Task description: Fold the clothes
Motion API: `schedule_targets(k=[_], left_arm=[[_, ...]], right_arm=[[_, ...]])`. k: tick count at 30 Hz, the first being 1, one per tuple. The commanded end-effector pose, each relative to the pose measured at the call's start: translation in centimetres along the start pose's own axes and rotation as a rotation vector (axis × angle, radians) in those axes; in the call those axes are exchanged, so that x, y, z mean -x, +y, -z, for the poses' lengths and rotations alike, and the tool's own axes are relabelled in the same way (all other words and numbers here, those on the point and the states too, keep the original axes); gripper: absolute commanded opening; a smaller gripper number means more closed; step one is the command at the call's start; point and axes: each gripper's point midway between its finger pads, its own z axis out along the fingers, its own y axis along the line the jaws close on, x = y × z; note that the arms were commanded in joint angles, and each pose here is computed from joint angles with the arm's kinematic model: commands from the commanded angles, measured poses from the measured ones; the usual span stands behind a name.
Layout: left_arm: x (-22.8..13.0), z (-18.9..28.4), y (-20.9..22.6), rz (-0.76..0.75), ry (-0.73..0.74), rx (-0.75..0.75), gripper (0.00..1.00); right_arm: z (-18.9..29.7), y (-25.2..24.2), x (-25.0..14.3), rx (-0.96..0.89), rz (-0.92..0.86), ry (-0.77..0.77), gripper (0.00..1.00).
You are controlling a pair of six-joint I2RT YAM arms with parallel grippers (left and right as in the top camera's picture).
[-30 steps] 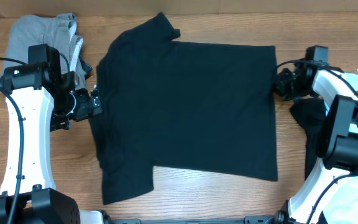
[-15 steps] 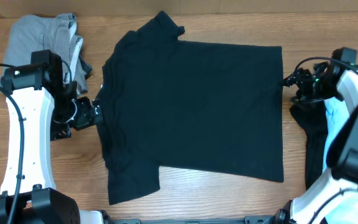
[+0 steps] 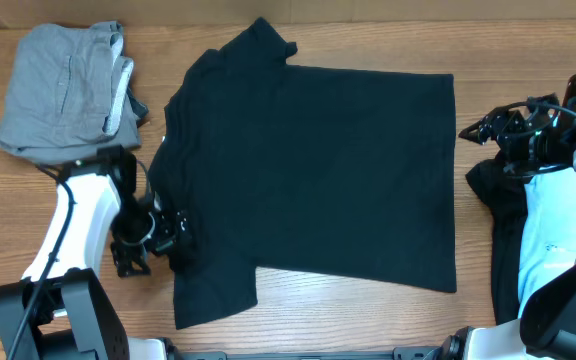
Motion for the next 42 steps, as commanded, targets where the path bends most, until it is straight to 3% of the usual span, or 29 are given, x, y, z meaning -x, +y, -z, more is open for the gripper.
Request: schedule_targets(k=[1,9,11,13,19,24,29,34,42], left_arm=[[-1.4,-2.7,0.4,0.114,0.035,-0.012,1.00],[-3.9,-7.2,1.9,0.215,0.094,0.009,0.99],[-4.2,-7.7,2.2,0.216,0.101,0.015,0.95],[-4.3,-7.9,2.2,0.216,0.100,0.014,0.84],[-4.1,-8.0,2.0,0.214,0.092,0.002,0.36],[-3.8,-7.4,0.1,0.182,0.105,-0.103,0.23],[-3.0,-5.6,-2.2,0.136,0.102,-0.213,0.13],[-1.8,-3.5,-3.1,0.104,0.069,-0.228,0.08],[-0.1,-1.0,-4.0,0.075,0.012,-0.245,0.07]], right_arm=[[0.5,0.5,-0.4,0.010,0.058,0.001,0.78],[0.5,0.6,-0.2,0.013,0.063,-0.008,0.78],[0.5,0.6,-0.2,0.013,0.065,-0.010,0.78],[0.5,0.6,-0.1,0.013,0.065,-0.011,0.79],[0.3,0.3,-0.3,0.007,0.060,-0.005,0.82],[-0.8,-1.5,-0.4,-0.052,-0.029,-0.001,0.89],[-1.9,-4.4,-0.8,-0.115,-0.145,0.007,0.90],[-2.4,-8.1,-2.4,-0.151,-0.261,0.057,0.90],[-4.2,-14.4,-6.8,-0.221,-0.451,0.161,0.76]])
